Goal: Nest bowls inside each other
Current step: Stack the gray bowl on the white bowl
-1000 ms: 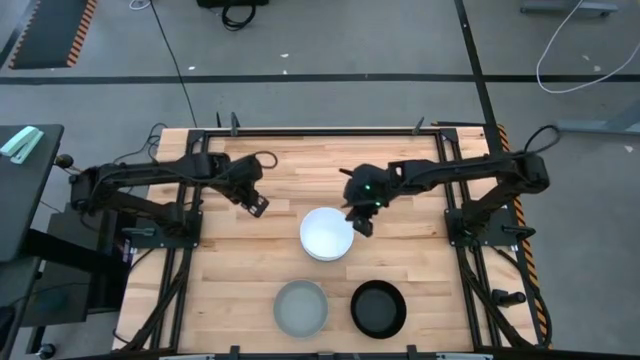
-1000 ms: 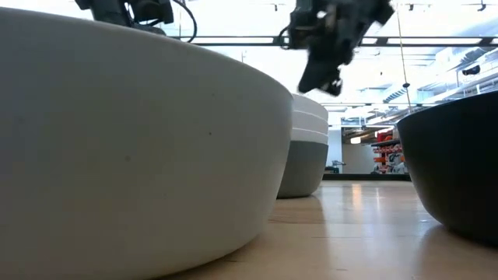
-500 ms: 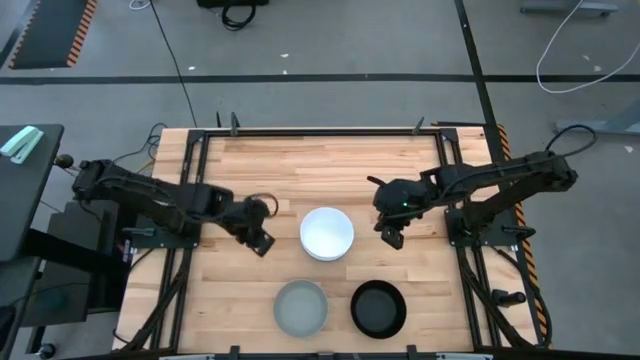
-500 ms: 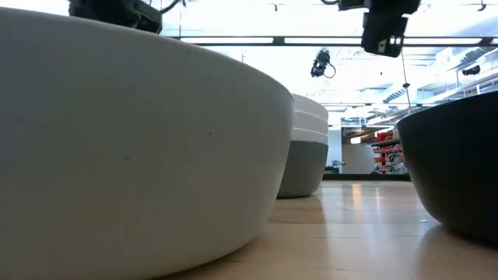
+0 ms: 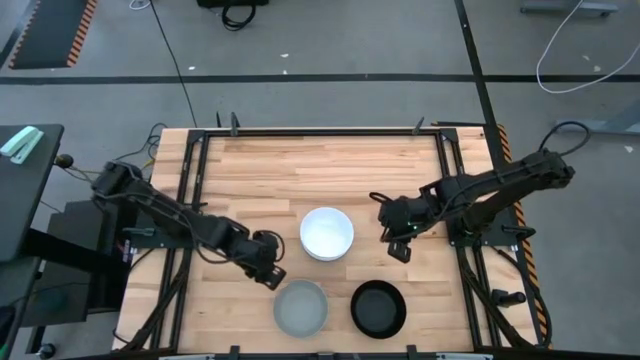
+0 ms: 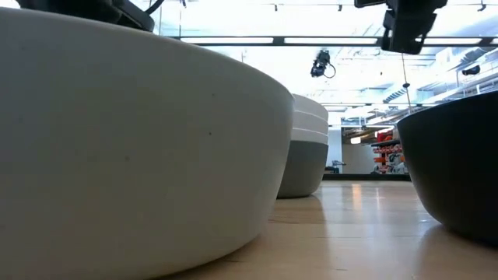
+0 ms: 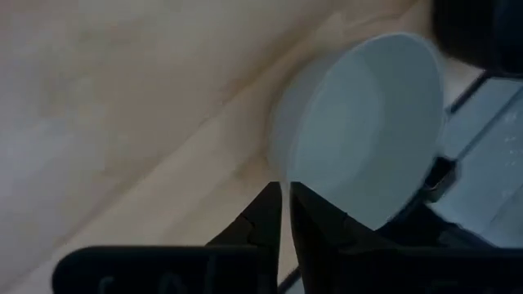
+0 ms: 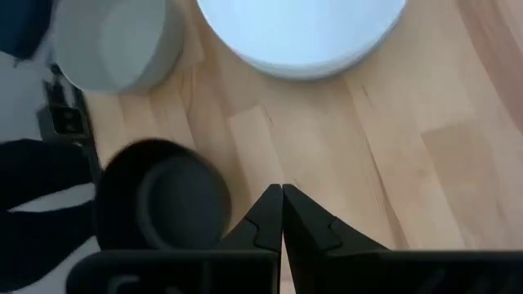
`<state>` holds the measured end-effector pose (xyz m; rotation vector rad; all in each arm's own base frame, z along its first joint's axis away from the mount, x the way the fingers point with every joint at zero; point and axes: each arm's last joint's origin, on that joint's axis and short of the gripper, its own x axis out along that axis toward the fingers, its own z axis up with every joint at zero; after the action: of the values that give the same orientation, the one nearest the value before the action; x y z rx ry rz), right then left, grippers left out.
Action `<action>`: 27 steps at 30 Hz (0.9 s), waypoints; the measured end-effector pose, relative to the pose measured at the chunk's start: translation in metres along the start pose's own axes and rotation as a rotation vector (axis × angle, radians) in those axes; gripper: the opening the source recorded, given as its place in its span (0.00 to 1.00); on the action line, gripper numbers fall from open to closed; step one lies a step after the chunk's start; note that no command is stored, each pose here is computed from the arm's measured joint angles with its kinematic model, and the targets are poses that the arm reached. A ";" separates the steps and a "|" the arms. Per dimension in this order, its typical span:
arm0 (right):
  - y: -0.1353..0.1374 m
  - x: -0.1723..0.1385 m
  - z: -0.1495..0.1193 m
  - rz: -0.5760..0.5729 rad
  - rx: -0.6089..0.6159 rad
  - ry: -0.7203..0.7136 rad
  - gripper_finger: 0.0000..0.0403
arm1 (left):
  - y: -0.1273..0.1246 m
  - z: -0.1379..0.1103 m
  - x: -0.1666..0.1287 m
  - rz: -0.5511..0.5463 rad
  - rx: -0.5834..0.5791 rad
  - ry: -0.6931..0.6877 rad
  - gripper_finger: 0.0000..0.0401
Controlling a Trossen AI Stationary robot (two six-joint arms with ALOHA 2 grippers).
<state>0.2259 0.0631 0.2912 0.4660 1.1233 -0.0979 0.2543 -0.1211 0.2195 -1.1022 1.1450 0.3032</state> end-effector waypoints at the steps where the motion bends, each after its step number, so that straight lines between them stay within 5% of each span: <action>1: 0.001 0.001 -0.002 -0.008 0.001 0.008 0.05 | -0.001 -0.001 0.002 -0.001 -0.010 0.002 0.09; 16: 0.014 0.004 -0.019 -0.080 -0.023 0.036 0.05 | -0.031 0.002 0.029 0.042 -0.020 0.042 0.08; 27: 0.017 0.005 -0.022 -0.080 -0.025 0.034 0.05 | -0.025 0.001 0.042 0.161 -0.050 0.055 0.09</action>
<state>0.2150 0.0881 0.2848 0.4019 1.1758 -0.1457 0.2903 -0.1450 0.1979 -1.0689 1.2838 0.4313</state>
